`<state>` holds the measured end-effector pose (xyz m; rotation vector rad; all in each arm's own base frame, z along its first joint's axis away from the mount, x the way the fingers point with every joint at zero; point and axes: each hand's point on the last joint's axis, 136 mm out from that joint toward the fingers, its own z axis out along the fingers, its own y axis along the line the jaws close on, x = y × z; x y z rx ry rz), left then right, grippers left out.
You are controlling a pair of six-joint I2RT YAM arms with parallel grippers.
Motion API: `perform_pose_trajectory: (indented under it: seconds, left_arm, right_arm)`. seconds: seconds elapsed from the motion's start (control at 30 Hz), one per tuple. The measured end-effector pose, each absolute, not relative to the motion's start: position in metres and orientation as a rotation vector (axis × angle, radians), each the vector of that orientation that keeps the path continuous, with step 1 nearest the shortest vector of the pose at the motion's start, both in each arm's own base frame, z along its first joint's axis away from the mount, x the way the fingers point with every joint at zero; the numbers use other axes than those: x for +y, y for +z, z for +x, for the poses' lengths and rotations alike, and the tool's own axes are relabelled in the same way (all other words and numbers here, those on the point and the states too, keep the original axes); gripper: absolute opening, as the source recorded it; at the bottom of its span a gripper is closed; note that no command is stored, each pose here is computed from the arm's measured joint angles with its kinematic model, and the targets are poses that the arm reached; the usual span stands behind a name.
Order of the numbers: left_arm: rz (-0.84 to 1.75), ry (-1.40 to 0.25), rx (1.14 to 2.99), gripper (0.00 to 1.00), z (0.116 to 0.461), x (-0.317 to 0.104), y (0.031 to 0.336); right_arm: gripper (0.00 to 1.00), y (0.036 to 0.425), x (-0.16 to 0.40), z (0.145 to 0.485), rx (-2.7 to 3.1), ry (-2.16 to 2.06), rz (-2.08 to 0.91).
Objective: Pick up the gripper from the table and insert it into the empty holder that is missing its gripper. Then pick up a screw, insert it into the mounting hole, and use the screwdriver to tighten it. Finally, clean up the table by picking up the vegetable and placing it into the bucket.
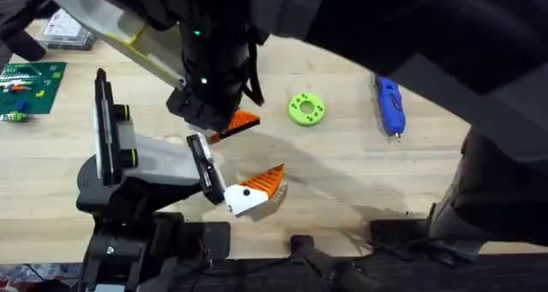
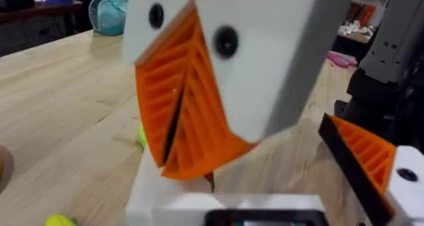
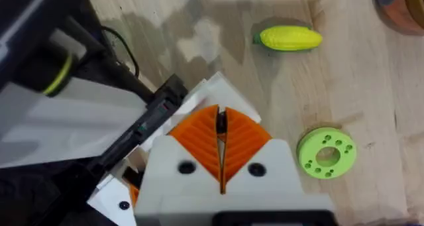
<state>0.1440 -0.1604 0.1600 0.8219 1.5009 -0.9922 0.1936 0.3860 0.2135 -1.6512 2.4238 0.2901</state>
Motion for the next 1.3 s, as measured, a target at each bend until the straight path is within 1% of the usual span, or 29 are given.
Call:
perform_pose_trajectory:
  seconds: [0.23, 1.2, 1.23, 1.27, 1.3]
  left_arm:
    - [0.811, -1.010, 1.514, 0.986, 0.1436, -0.1606, 0.1591]
    - [0.812, -1.015, 1.515, 0.986, 0.1431, -0.1608, 0.1591]
    - [0.811, -1.015, 1.515, 0.986, 0.1431, -0.1608, 0.1591]
    - [0.811, -1.017, 1.516, 0.986, 0.1430, -0.1609, 0.1590]
    - [0.809, -1.018, 1.518, 0.986, 0.1431, -0.1608, 0.1591]
  right_arm:
    - [0.010, 0.2038, 0.3876, 0.1948, 2.446, 0.283, -1.662]
    - [0.007, 0.2035, 0.3866, 0.1939, 2.412, 0.279, -1.717]
    - [0.038, 0.2035, 0.3865, 0.1939, 2.410, 0.278, -1.720]
    - [0.141, 0.2034, 0.3863, 0.1941, 2.411, 0.277, -1.719]
    - [0.290, 0.2032, 0.3849, 0.1952, 2.409, 0.265, -1.722]
